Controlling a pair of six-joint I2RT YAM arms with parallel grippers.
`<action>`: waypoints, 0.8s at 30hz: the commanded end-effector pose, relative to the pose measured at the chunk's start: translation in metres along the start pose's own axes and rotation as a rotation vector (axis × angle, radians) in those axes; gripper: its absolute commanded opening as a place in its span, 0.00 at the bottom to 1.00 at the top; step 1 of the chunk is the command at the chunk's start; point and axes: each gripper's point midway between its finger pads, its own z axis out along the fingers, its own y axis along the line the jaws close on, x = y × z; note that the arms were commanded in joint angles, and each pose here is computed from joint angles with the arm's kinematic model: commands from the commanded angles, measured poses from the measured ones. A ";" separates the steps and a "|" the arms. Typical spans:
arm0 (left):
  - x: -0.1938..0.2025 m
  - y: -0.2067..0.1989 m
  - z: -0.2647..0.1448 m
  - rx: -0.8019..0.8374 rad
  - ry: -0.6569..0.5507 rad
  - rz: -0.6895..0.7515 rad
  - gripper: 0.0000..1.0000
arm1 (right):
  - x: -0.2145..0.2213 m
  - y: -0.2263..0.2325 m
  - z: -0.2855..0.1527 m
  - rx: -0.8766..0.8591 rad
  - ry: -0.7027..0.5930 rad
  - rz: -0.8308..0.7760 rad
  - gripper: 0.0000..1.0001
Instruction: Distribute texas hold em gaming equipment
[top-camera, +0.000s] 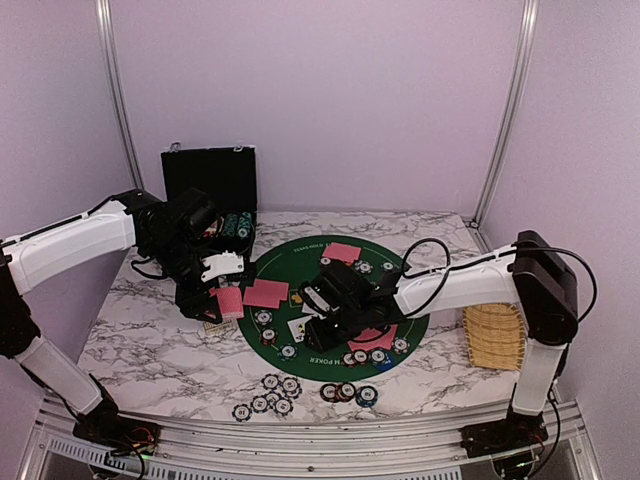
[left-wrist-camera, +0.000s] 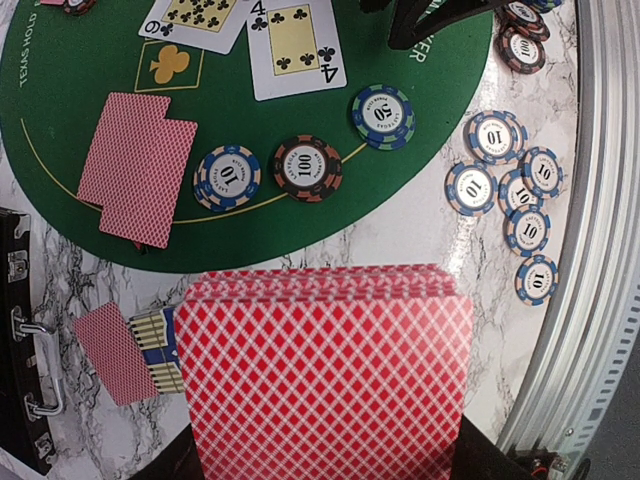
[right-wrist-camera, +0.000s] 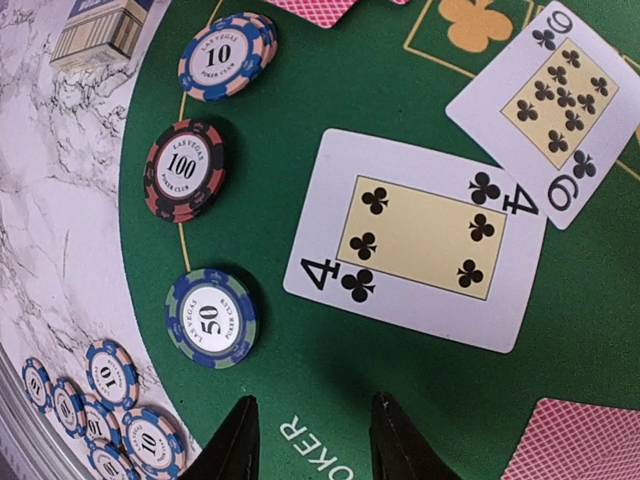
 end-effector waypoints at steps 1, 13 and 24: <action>-0.002 0.000 -0.010 -0.008 -0.015 -0.008 0.00 | -0.011 0.004 0.009 -0.031 -0.046 0.087 0.37; 0.000 0.001 -0.011 -0.018 -0.013 -0.004 0.00 | 0.002 -0.017 0.039 -0.001 0.006 0.153 0.31; -0.001 0.002 -0.014 -0.025 -0.018 -0.007 0.00 | -0.030 -0.058 0.035 0.159 -0.093 0.140 0.27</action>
